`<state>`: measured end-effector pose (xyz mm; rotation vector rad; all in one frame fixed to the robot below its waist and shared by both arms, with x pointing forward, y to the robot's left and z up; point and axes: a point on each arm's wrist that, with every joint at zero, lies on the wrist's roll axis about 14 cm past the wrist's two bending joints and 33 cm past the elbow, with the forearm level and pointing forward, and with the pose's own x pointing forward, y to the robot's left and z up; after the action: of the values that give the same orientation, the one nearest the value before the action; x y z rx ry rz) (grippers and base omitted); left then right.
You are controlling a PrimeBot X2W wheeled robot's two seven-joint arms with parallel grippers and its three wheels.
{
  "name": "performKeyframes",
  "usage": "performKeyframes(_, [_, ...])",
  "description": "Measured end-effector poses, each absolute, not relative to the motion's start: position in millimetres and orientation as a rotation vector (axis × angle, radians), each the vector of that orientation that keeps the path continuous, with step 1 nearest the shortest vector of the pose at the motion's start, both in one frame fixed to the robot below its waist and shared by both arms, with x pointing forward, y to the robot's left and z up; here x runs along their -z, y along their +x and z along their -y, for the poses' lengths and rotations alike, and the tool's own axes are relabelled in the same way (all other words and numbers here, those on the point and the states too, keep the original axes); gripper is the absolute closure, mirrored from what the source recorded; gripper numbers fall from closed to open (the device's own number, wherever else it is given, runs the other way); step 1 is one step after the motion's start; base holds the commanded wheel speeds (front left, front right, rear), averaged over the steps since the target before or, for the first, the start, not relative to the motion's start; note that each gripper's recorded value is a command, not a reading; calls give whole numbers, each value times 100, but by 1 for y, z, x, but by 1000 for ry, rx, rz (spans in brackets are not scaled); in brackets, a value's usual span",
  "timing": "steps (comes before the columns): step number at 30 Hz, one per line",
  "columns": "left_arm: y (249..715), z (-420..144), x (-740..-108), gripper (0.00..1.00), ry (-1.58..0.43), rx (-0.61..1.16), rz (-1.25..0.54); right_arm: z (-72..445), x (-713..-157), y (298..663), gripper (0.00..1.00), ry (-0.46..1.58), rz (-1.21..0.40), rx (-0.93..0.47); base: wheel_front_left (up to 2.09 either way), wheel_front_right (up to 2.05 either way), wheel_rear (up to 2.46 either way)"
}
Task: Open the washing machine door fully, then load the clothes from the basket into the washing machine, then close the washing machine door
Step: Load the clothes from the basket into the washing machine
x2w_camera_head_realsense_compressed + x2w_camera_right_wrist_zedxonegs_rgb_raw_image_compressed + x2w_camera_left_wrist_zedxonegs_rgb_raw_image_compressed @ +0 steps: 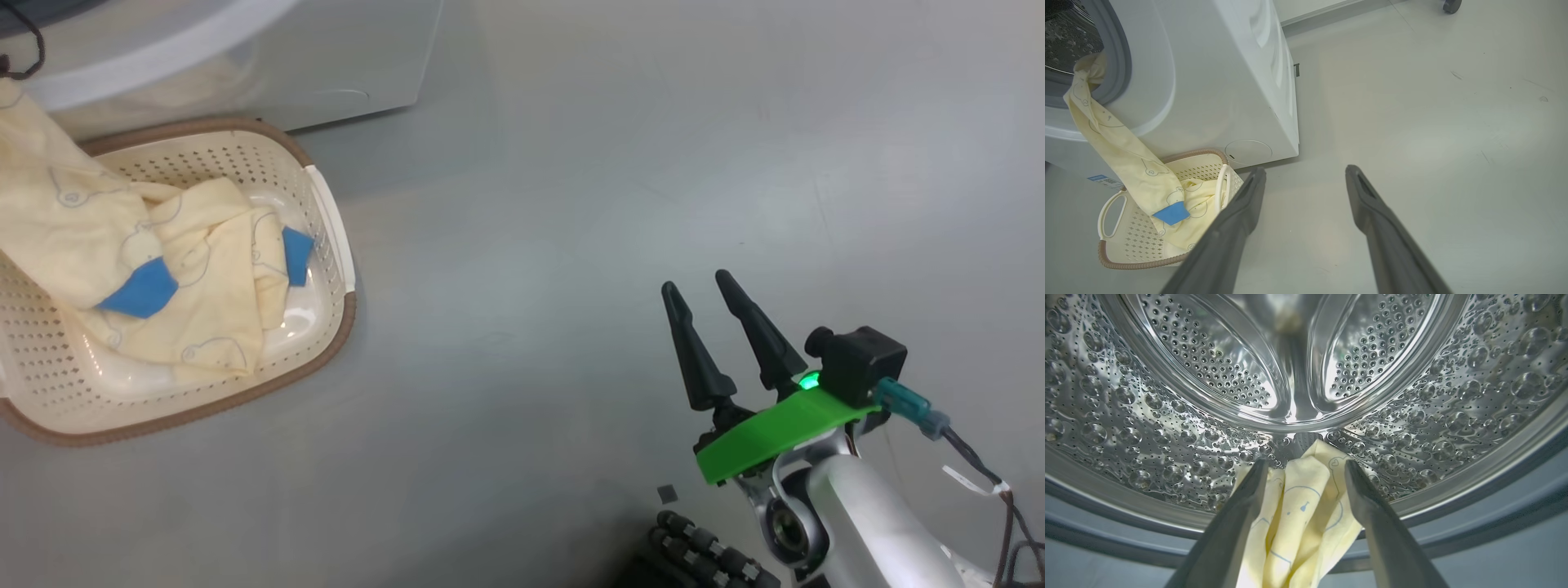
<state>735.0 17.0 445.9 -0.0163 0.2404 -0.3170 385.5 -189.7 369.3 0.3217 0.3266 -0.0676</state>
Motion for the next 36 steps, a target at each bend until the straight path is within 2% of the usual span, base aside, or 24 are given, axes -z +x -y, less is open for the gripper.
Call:
performKeyframes(16, [713,-28,-468,0,-60,306,-176,177,-379,395,0,318,-292,16,0,0,0])
performKeyframes(36, [648,-43,-459,0,-110,350,-154,163,-400,413,0,291,-216,-51,0,0,0])
